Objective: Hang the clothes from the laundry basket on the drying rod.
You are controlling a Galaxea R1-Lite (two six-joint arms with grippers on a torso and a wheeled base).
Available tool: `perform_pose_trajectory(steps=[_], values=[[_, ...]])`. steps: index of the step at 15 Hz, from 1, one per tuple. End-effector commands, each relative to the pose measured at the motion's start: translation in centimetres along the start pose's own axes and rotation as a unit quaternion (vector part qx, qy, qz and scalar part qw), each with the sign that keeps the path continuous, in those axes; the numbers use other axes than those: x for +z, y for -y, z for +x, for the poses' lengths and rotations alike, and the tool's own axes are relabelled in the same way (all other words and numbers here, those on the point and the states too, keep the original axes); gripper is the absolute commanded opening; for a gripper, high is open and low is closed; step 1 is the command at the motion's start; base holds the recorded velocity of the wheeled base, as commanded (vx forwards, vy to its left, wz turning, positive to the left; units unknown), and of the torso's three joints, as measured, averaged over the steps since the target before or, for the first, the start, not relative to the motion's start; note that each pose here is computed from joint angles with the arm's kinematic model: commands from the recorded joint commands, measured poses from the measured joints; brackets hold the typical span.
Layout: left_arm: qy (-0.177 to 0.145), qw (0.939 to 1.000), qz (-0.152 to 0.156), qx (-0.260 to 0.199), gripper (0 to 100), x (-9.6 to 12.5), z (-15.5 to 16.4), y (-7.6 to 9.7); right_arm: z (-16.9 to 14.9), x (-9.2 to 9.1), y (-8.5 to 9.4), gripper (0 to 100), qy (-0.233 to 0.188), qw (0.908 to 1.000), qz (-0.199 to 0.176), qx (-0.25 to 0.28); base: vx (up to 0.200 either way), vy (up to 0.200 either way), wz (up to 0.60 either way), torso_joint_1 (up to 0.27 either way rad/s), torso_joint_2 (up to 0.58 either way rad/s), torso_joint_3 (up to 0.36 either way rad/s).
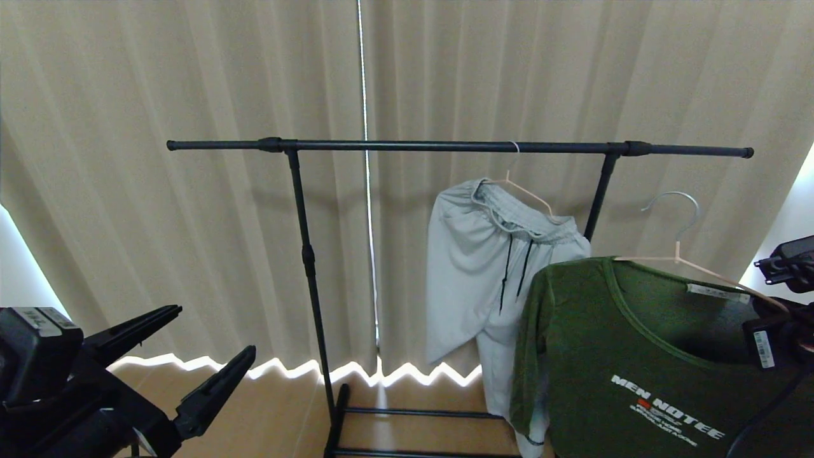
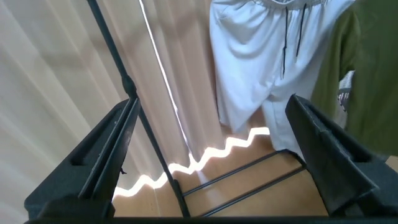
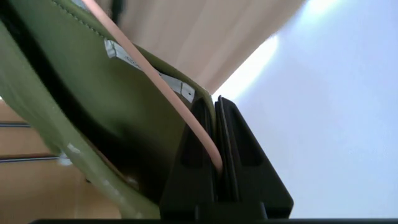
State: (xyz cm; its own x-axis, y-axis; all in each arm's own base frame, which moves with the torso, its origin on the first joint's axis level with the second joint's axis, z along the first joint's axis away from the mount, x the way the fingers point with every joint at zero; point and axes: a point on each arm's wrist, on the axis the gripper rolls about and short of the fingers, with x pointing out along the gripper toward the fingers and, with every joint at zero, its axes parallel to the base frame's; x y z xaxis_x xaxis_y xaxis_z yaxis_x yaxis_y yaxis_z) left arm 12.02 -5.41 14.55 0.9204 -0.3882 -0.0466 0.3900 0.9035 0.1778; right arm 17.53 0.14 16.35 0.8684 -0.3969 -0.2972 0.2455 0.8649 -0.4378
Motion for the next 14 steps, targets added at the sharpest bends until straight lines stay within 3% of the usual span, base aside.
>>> perform_pose_trajectory(steps=[1,6,14], values=[[-0.001,1.0,0.0,0.001,100,0.0,0.0,0.0,0.0,0.0,-0.2,0,0.001,1.0,-0.002,0.004,0.0,0.2,0.0,-0.002,0.0,0.002],[-0.002,1.0,0.001,0.001,100,-0.1,0.0,0.0,0.1,0.1,-0.3,0,0.002,1.0,-0.003,0.008,0.0,0.2,0.0,0.003,0.0,0.002],[-0.002,1.0,-0.001,0.003,100,-0.1,0.0,-0.1,0.5,1.6,-1.6,0,0.023,0.9992,0.005,0.034,0.0,0.0,0.0,0.0,0.0,0.0]])
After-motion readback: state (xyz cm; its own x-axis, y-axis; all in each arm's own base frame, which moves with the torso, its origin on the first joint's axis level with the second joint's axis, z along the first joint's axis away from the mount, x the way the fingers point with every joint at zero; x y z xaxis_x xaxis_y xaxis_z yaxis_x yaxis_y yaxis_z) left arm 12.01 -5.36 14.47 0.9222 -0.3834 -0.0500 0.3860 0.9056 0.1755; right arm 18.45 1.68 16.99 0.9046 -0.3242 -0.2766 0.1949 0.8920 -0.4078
